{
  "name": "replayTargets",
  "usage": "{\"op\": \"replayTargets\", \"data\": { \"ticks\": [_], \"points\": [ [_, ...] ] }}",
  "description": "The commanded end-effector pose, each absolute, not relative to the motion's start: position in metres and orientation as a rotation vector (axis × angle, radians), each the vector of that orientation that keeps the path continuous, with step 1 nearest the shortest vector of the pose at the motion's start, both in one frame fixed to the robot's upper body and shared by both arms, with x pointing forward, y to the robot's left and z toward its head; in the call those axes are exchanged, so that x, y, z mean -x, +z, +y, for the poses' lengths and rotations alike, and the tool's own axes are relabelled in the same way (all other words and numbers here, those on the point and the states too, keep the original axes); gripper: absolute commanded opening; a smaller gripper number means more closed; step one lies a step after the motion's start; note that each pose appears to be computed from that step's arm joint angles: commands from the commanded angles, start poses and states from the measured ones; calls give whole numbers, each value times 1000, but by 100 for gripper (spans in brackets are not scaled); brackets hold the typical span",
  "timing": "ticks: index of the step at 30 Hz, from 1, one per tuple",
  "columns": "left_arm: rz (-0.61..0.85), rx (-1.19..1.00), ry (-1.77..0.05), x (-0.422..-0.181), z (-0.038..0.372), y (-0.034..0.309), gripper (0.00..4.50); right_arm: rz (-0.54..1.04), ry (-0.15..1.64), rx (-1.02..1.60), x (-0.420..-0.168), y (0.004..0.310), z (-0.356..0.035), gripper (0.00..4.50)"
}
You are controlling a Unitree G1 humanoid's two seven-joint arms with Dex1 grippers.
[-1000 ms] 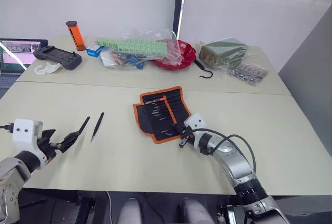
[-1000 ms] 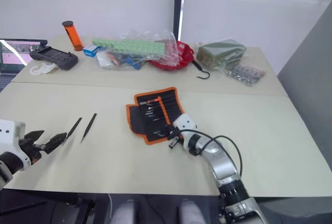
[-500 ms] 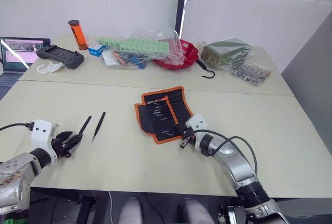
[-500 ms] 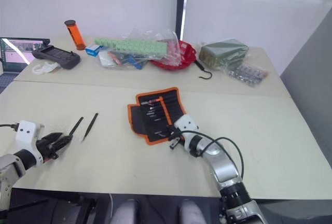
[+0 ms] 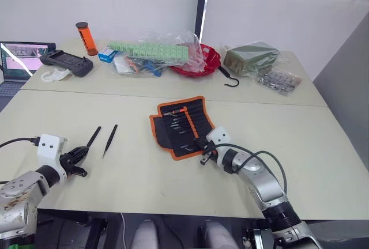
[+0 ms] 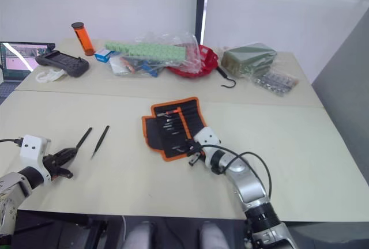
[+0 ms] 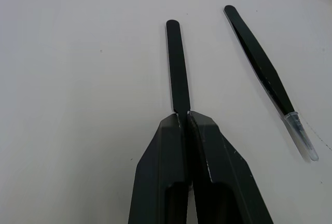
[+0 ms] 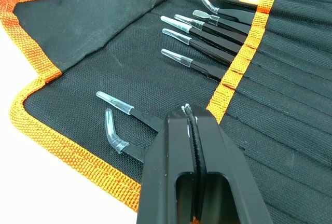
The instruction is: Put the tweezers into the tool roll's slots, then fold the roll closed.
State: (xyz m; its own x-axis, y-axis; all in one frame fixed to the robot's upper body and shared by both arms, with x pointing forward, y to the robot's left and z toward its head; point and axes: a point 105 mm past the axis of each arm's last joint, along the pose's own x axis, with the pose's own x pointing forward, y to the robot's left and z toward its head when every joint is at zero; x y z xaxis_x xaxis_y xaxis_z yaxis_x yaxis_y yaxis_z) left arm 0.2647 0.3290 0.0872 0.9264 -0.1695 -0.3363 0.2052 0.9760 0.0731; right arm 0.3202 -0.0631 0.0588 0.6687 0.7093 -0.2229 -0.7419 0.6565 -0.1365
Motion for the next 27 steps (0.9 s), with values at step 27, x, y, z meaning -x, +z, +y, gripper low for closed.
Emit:
{"op": "replayTargets", "data": {
  "ticks": [27],
  "points": [
    [240, -574, -1138, -334, 152, 207, 4, 291, 721, 190, -312, 22, -70, 0]
  ]
}}
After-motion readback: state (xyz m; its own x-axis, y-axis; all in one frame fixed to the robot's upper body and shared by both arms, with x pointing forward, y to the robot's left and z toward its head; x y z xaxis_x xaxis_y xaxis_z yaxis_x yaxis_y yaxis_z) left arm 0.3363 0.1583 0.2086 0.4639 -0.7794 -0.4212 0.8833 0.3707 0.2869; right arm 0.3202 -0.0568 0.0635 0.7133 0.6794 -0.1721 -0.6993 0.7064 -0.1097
